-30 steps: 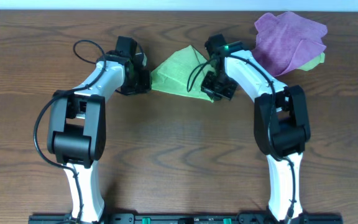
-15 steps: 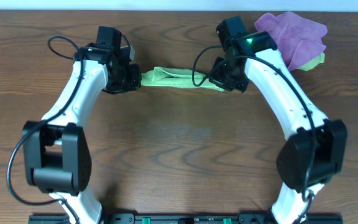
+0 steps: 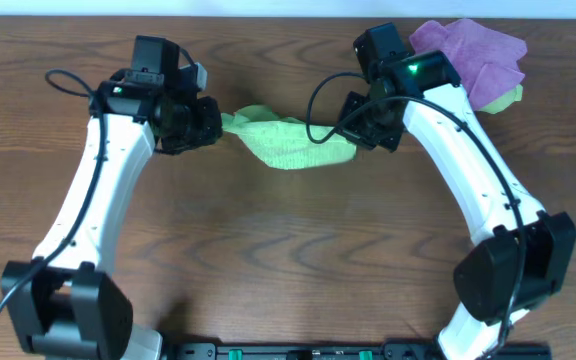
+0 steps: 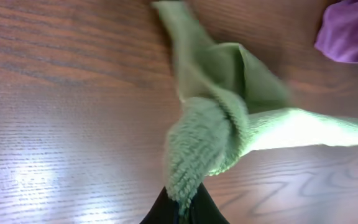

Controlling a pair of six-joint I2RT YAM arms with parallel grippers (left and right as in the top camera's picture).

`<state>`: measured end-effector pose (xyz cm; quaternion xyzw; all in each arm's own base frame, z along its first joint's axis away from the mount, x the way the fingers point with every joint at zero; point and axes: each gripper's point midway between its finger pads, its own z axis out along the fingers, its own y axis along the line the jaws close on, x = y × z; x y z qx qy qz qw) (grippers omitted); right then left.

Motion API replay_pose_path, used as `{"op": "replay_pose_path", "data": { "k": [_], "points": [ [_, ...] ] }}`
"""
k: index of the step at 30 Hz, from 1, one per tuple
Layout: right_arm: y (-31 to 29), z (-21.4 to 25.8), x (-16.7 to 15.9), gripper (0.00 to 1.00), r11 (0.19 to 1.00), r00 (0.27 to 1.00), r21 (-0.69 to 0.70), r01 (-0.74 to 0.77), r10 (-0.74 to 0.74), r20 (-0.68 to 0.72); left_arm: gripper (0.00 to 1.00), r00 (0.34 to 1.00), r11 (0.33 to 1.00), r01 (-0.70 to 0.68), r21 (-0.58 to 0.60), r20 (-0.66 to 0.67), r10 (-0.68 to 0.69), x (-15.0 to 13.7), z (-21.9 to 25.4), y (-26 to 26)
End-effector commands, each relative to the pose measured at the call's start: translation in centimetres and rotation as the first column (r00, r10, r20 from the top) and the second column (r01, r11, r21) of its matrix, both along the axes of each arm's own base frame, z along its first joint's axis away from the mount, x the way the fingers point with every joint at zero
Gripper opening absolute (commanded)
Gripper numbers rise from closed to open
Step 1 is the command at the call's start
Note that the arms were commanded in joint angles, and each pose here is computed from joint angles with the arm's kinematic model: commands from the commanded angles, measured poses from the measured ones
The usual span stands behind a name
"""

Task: Fold the cloth

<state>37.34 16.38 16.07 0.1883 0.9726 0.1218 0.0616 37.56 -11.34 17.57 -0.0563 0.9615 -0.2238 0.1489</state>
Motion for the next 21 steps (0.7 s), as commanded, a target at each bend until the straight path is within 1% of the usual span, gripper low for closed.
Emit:
{"op": "replay_pose_path", "data": {
  "k": [1, 5, 8, 12, 15, 21],
  "points": [
    [0.5, 2.2, -0.2, 0.01, 0.999, 0.997, 0.021, -0.033, 0.032, 0.07, 0.06, 0.999, 1.0, -0.018, -0.018, 0.041, 0.019, -0.3, 2.0, 0.2],
    [0.6, 3.5, -0.3, 0.01, 0.998, 0.995, 0.052, -0.044, 0.039, 0.093, 0.06, 0.999, 0.999, -0.035, -0.036, 0.036, 0.036, -0.8, 2.7, 0.1],
    [0.1, 4.5, 0.7, 0.01, 0.999, 0.986, 0.025, -0.037, 0.033, 0.165, 0.06, 0.998, 0.998, -0.049, -0.041, 0.048, 0.051, -0.6, 3.0, 0.1],
    [-0.1, 5.4, 3.5, 0.01, 0.999, 0.958, -0.001, -0.041, 0.04, 0.284, 0.06, 0.988, 0.995, -0.089, -0.035, 0.124, 0.092, 1.4, 3.7, 0.5],
    [-0.4, 6.1, 5.7, 0.01, 1.0, 0.932, 0.009, -0.022, 0.017, 0.362, 0.06, 0.975, 0.991, -0.128, -0.03, 0.181, 0.131, 3.3, 4.0, 1.0],
    [-1.5, 5.9, 9.3, 0.01, 1.0, 0.898, 0.019, 0.003, -0.011, 0.441, 0.06, 0.967, 0.987, -0.159, -0.039, 0.194, 0.163, 6.0, 2.1, 0.9]
  ]
}}
